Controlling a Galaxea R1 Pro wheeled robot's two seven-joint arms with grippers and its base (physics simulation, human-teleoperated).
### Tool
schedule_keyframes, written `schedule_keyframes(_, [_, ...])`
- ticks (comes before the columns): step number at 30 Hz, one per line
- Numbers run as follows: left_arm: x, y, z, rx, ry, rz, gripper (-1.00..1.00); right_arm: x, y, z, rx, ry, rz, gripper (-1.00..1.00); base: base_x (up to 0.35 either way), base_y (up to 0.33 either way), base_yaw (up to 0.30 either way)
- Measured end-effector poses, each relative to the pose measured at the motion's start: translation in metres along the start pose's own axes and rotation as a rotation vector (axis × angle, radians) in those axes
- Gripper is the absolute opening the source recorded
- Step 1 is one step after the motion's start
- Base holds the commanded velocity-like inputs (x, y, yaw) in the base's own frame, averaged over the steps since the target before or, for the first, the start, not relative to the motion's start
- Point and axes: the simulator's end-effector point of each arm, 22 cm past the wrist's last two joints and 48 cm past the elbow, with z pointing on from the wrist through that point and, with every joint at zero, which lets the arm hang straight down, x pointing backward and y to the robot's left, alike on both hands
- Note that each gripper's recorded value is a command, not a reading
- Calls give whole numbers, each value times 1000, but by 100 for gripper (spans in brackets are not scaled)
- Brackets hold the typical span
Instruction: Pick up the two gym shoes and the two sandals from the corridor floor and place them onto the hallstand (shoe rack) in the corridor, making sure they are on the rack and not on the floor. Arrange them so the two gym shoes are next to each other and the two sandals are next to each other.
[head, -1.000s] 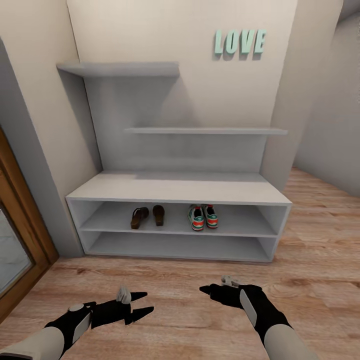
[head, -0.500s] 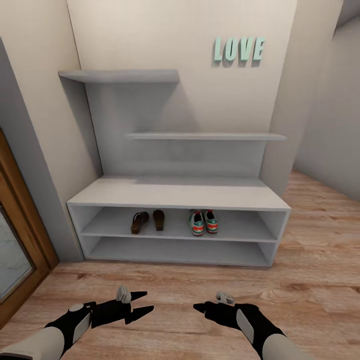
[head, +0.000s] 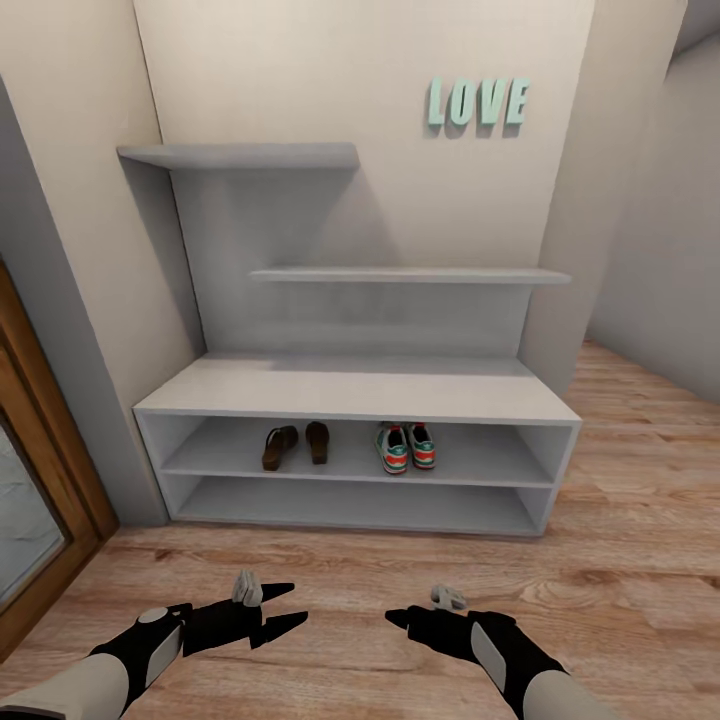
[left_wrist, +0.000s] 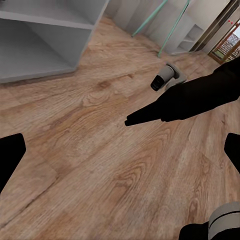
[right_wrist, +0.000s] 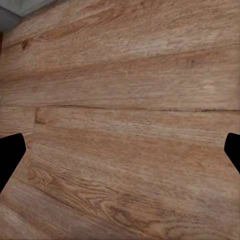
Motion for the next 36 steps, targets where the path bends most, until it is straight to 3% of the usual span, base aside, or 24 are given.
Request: schedule_keyframes(36, [0,-1,1,1,0,0,100,19,-1,3,-1,34,27,100,0,0,0])
